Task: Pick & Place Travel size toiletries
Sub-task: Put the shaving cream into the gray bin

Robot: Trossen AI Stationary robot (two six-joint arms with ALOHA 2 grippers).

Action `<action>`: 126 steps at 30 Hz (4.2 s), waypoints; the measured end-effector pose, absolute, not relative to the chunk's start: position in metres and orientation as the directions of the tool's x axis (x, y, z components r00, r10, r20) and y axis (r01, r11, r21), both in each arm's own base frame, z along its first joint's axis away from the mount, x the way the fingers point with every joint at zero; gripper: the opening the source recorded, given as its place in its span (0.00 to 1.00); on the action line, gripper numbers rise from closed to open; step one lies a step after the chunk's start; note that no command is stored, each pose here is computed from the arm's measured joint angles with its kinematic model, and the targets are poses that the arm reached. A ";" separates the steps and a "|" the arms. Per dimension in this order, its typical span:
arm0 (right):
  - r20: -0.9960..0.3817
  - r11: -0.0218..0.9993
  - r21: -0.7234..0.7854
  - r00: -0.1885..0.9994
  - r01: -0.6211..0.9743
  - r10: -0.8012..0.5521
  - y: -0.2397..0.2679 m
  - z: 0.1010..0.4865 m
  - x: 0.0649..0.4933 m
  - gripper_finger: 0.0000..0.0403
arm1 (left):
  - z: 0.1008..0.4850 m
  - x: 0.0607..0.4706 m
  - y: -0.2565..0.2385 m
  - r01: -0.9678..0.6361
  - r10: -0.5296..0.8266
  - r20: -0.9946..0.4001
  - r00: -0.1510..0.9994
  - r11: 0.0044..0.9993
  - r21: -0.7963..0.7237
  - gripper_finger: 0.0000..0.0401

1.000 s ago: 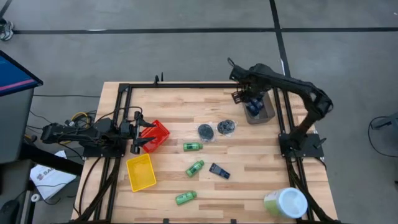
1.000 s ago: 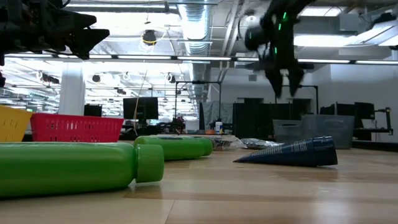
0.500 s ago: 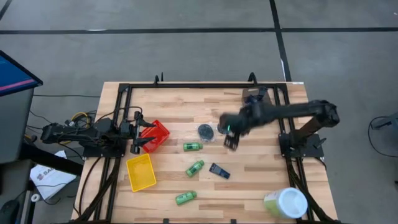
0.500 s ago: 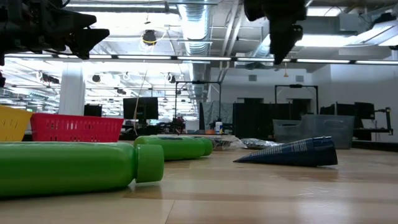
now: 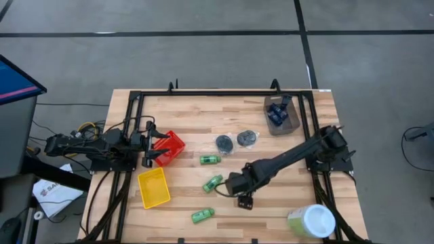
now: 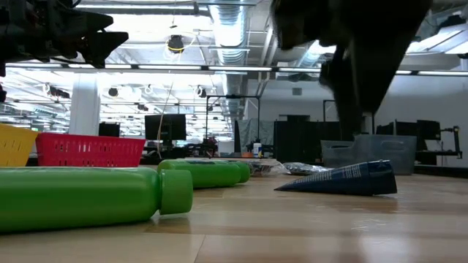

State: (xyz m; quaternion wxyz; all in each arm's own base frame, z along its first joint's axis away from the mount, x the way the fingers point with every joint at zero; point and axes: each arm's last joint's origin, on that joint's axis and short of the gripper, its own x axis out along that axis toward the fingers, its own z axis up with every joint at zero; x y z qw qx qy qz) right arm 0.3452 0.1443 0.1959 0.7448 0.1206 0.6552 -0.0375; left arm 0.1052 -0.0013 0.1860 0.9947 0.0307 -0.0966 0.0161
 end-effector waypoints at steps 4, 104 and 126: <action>-0.985 0.969 0.137 0.132 0.206 0.112 0.144 0.179 0.355 0.85 | 0.185 0.106 -0.001 -0.037 0.026 0.185 0.982 0.998 0.059 0.60; -0.934 0.120 -0.319 -0.290 0.940 -0.208 -0.161 0.221 0.199 0.31 | 0.184 0.109 -0.001 -0.036 0.025 0.171 0.985 0.998 0.060 0.60; -0.892 0.105 -0.440 -0.420 0.892 -0.166 -0.173 0.179 0.213 0.31 | 0.184 0.109 -0.001 -0.036 0.026 0.172 0.985 0.998 0.060 0.60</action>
